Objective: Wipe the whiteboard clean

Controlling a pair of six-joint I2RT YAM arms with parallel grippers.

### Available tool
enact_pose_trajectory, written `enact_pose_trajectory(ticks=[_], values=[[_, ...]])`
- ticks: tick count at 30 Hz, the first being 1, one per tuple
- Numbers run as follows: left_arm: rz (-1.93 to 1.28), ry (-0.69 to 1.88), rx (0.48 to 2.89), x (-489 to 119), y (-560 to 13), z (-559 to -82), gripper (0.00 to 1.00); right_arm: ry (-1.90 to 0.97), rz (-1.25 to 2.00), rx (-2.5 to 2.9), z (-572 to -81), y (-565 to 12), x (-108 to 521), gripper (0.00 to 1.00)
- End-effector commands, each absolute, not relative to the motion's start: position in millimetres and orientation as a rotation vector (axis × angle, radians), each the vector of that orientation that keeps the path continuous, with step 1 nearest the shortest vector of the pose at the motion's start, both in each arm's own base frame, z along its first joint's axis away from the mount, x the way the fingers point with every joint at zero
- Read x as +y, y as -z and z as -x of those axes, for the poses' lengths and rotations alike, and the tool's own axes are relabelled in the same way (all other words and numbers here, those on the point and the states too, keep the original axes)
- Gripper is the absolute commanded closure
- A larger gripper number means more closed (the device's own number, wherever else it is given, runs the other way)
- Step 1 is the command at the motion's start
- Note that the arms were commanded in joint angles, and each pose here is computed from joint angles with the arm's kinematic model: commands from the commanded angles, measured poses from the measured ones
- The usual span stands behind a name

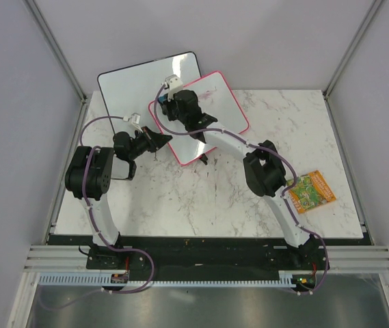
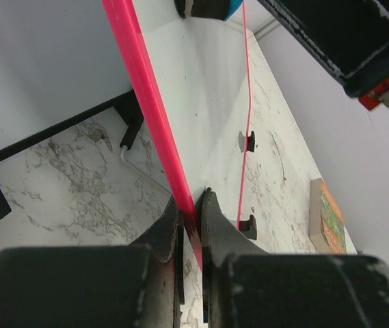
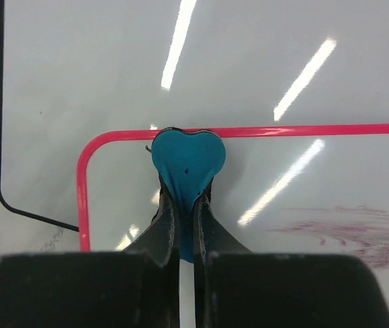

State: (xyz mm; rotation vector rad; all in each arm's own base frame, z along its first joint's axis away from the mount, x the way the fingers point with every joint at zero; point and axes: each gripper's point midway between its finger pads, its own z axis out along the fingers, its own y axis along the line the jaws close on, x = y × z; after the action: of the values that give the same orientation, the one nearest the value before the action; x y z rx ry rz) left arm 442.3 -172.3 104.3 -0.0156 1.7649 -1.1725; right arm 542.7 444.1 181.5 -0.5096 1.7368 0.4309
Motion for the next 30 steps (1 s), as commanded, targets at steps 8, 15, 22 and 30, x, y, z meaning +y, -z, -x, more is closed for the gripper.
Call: enact_pose_trajectory(ticks=[8,15,22,30], values=[[-0.329,1.11,1.63,-199,-124,-430,0.98,0.21,0.253,1.999,-628,-78,246,1.0],[-0.334,1.11,1.629,-201,-125,-429,0.98,0.12,0.198,2.108,-632,-50,217,1.0],[-0.338,1.115,1.63,-201,-124,-429,0.98,-0.161,0.496,2.038,-582,-64,322,1.0],[-0.345,1.116,1.626,-202,-126,-428,0.98,-0.382,0.676,1.949,-527,-82,425,1.0]])
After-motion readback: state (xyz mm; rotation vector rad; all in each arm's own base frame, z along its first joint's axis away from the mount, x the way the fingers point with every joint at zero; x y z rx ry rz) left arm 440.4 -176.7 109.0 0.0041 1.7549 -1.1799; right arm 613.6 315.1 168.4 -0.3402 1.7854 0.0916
